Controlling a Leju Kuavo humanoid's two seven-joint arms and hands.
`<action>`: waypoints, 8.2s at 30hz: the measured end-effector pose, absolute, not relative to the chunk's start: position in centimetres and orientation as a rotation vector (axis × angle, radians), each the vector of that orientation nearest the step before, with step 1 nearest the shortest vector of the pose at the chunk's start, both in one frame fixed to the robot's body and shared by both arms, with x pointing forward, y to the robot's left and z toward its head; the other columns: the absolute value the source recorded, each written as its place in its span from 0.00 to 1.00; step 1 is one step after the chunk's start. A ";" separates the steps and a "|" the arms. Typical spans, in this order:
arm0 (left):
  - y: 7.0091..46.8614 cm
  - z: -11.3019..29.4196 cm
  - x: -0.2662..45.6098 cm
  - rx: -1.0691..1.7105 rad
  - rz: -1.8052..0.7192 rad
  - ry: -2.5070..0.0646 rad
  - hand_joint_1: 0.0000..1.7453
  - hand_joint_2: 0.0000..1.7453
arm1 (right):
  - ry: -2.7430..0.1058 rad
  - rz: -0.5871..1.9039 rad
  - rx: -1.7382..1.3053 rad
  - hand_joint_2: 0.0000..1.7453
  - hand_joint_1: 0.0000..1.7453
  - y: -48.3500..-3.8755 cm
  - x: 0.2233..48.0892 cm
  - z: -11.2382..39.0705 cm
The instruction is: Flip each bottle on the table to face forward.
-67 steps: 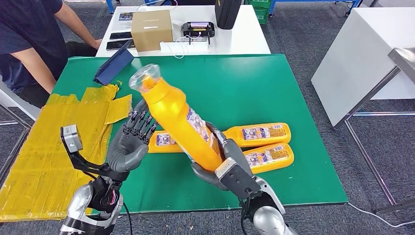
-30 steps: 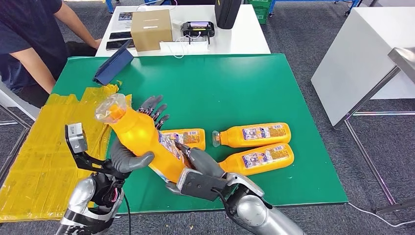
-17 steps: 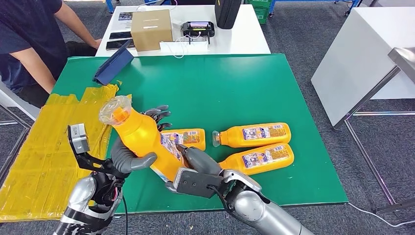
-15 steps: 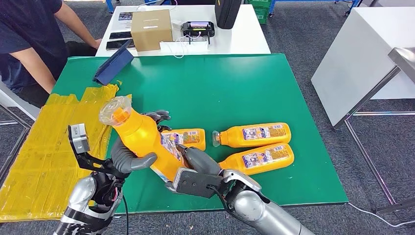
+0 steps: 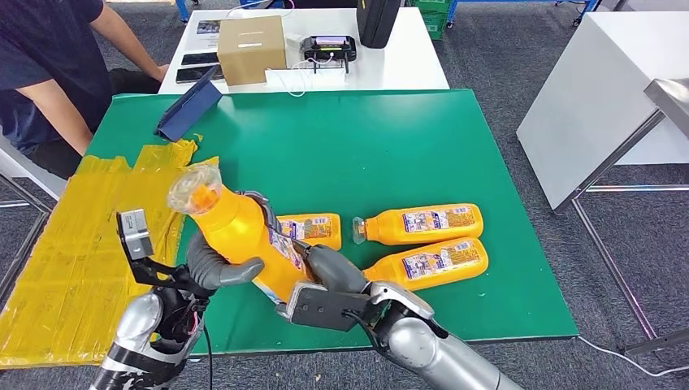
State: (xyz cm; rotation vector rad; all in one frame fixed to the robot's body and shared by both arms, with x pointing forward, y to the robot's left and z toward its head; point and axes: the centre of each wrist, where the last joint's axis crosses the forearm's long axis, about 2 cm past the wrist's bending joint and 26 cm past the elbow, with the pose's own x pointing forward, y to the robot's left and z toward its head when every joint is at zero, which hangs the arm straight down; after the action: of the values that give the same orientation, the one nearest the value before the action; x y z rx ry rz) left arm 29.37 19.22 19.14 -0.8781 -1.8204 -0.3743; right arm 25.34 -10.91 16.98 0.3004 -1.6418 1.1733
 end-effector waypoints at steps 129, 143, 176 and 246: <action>20.6 24.9 38.5 -0.434 -0.583 -2.063 0.00 0.00 | -0.987 1.982 -0.733 1.00 1.00 -9.0 36.4 11.2; 20.4 25.4 38.4 -0.430 -0.580 -2.082 0.00 0.00 | -0.976 2.002 -0.717 1.00 0.19 -8.7 36.6 11.6; 20.3 25.6 38.3 -0.440 -0.585 -2.105 0.00 0.00 | -0.984 1.938 -0.714 1.00 0.00 -9.7 36.7 11.0; 22.1 24.7 36.7 -0.415 -0.466 -2.153 0.00 0.00 | -1.271 1.414 -0.426 1.00 0.00 -9.7 37.5 15.5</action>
State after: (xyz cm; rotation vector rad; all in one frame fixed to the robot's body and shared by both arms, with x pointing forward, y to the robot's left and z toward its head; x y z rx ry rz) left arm 36.73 22.13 24.68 -0.4151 -2.1534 -0.4655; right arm 37.50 -9.67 15.53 -0.4258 -1.2709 1.4139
